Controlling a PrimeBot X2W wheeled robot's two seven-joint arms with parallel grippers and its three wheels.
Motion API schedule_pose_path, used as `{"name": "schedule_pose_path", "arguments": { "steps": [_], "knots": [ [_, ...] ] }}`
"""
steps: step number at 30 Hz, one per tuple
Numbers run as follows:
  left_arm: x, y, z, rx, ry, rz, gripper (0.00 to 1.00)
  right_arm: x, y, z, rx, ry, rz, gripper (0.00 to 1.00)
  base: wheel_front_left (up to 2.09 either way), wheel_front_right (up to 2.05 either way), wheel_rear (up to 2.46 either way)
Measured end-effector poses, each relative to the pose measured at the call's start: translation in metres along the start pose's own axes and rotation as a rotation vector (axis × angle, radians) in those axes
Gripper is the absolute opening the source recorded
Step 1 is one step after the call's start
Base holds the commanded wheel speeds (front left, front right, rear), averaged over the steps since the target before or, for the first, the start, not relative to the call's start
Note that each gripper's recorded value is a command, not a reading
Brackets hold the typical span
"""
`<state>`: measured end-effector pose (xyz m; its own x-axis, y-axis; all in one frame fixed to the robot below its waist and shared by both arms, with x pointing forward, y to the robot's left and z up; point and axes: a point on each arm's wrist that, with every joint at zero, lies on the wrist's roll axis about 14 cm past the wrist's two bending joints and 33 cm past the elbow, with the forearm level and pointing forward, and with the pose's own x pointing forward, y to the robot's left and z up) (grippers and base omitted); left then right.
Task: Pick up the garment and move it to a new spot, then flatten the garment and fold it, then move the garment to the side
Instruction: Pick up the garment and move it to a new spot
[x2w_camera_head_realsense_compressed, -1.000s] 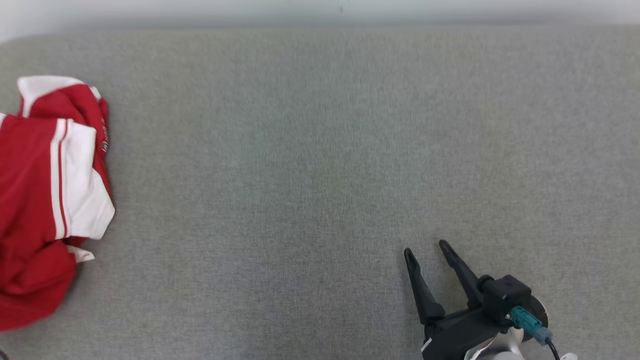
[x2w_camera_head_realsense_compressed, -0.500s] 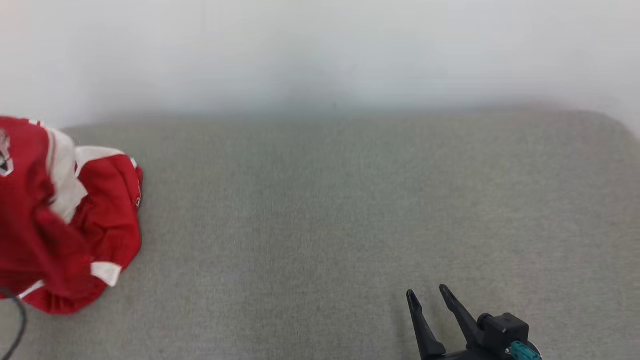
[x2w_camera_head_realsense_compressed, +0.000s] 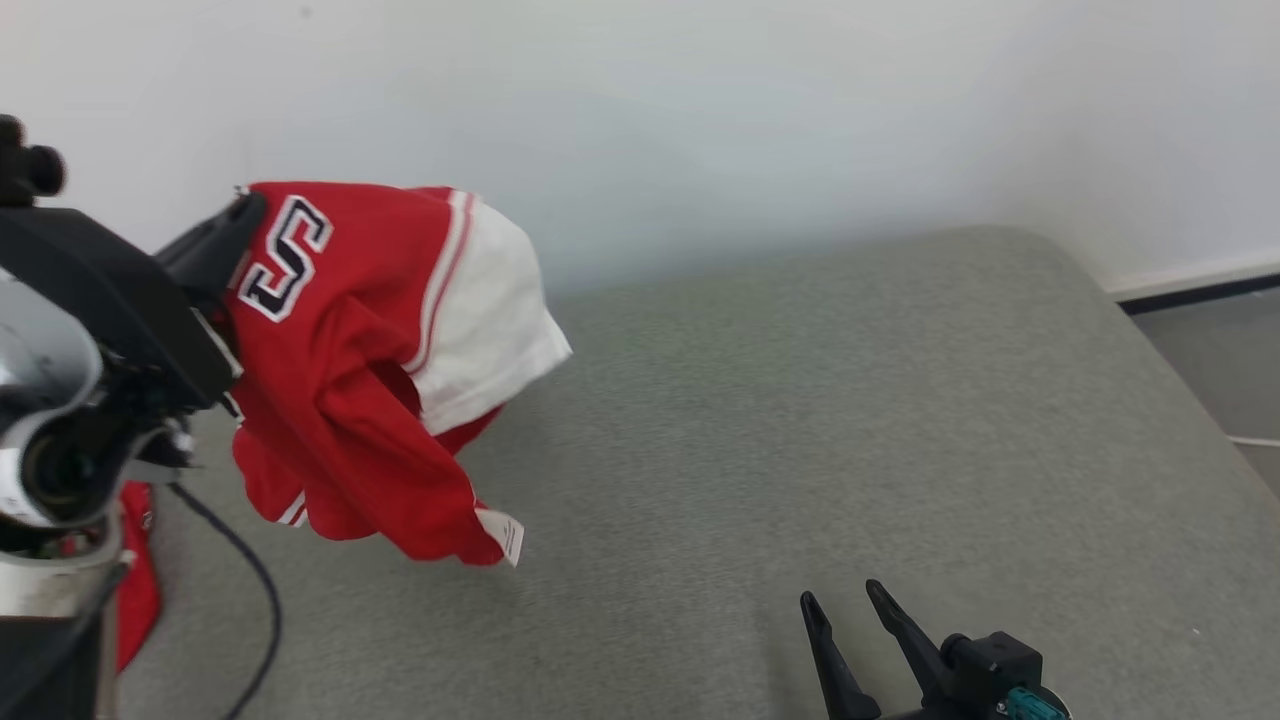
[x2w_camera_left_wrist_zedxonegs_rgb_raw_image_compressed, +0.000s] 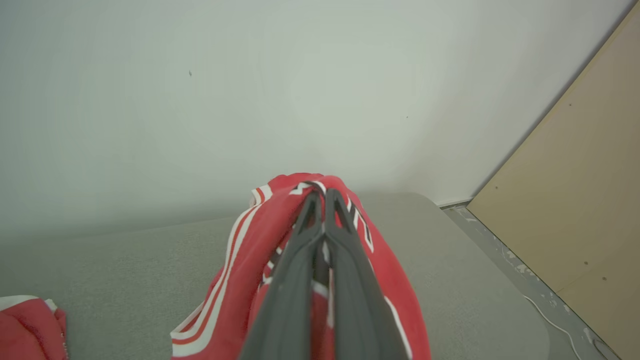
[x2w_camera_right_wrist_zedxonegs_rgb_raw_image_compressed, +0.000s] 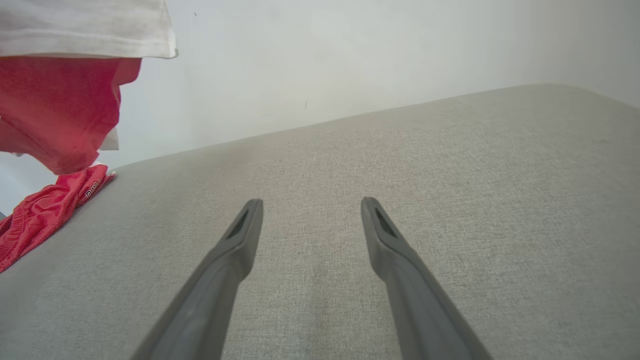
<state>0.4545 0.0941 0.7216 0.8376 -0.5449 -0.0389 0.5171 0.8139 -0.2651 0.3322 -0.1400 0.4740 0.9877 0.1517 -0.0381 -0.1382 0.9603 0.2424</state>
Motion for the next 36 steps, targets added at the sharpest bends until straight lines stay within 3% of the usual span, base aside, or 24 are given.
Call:
{"name": "schedule_pose_path", "arguments": {
  "steps": [7,22,23,24,25,26,36],
  "knots": [
    [0.05,-0.054,-0.054,-0.06,0.087,-0.147,0.0,-0.018,-0.027,0.007,-0.009,-0.016,-0.097,1.0,0.0,0.0,0.0],
    [0.106,-0.078,-0.227,-0.236,0.289,-0.138,0.0,-0.045,-0.065,-0.001,-0.024,0.039,-0.248,1.0,0.0,0.0,0.0],
    [0.108,-0.08,-0.233,-0.239,0.278,-0.133,0.2,-0.045,-0.066,-0.002,-0.024,0.043,-0.253,1.0,0.0,0.0,0.0],
    [0.11,-0.08,-0.235,-0.235,0.267,-0.13,0.2,-0.045,-0.067,-0.003,-0.028,0.049,-0.254,1.0,0.0,0.0,0.0],
    [0.112,-0.081,-0.237,-0.226,0.256,-0.127,0.51,-0.045,-0.067,-0.003,-0.029,0.052,-0.253,1.0,0.0,0.0,0.0],
    [0.113,-0.081,-0.237,-0.218,0.236,-0.124,1.0,-0.044,-0.066,-0.004,-0.029,0.055,-0.251,1.0,0.0,0.0,0.0],
    [0.095,-0.058,-0.192,-0.079,-0.062,-0.047,1.0,-0.035,-0.054,-0.003,-0.031,0.055,-0.2,1.0,0.0,0.0,0.0]
  ]
}}
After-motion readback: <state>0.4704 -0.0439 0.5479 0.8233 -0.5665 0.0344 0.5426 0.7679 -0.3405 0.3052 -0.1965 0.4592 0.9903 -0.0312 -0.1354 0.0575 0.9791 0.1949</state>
